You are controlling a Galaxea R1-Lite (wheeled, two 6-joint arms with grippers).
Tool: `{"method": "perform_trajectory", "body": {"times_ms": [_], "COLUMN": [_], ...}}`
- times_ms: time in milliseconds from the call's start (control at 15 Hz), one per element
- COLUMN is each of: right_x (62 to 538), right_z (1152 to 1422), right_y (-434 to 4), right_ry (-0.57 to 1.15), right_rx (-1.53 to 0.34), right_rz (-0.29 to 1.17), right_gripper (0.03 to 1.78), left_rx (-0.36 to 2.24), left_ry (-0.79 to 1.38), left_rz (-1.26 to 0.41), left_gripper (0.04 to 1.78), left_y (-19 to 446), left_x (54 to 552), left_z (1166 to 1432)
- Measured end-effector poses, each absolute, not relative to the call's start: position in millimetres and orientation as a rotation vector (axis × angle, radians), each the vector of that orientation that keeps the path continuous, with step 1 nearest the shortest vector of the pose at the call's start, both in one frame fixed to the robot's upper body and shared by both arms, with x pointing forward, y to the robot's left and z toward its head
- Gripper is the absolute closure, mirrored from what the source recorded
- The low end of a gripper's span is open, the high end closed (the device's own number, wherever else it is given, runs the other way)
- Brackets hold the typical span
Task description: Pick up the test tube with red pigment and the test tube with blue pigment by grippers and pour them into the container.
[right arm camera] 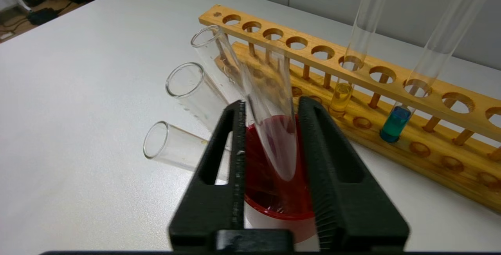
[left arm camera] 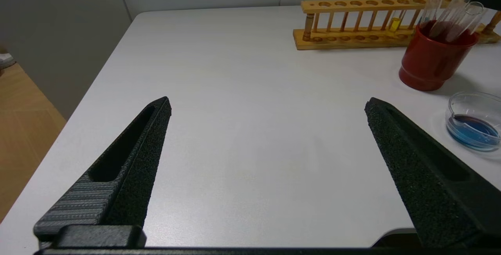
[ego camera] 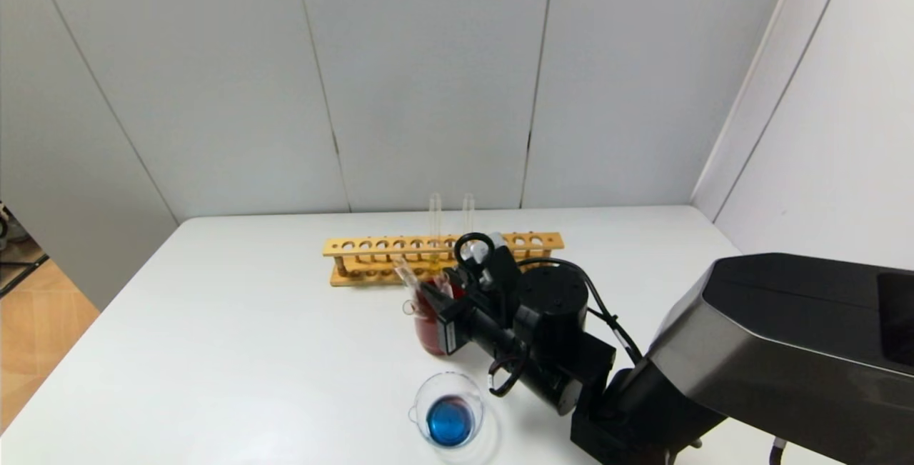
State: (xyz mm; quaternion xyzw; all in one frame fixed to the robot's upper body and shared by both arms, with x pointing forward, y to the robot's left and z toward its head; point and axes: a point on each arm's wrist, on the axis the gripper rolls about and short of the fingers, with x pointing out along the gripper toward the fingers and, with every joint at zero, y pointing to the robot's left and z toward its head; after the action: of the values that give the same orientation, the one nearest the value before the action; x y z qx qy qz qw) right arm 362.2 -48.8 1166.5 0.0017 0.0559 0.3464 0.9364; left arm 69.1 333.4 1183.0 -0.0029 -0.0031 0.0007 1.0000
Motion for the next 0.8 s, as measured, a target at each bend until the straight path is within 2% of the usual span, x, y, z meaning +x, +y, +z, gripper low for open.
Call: {"method": "perform_trajectory", "body": {"times_ms": [267,400,600,800], "right_x": [363,364,372,380], "right_z": [1166,1169,1187,1215], "right_y": [-48,-49,-59,-72], "right_ry": [0.11,0.104,0.05,-0.03], "right_rx": [0.001,0.003,0.033,0.077], "right_rz": [0.706,0.699,0.67,0.632], "right_gripper": [0.49,0.25,0.07,0.07], "left_rx": [-0.006,-0.006,-0.006,-0.005], "left_ry": [-0.007,-0.007,-0.006,-0.006], "left_rz": [0.002,0.002,0.002,0.002], "left_gripper": [0.07,0.07,0.07,0.07], "left_y": [333,333,333,333], "left_x": [69,69,69,69], "left_z": [1183,1183,1183,1183]}}
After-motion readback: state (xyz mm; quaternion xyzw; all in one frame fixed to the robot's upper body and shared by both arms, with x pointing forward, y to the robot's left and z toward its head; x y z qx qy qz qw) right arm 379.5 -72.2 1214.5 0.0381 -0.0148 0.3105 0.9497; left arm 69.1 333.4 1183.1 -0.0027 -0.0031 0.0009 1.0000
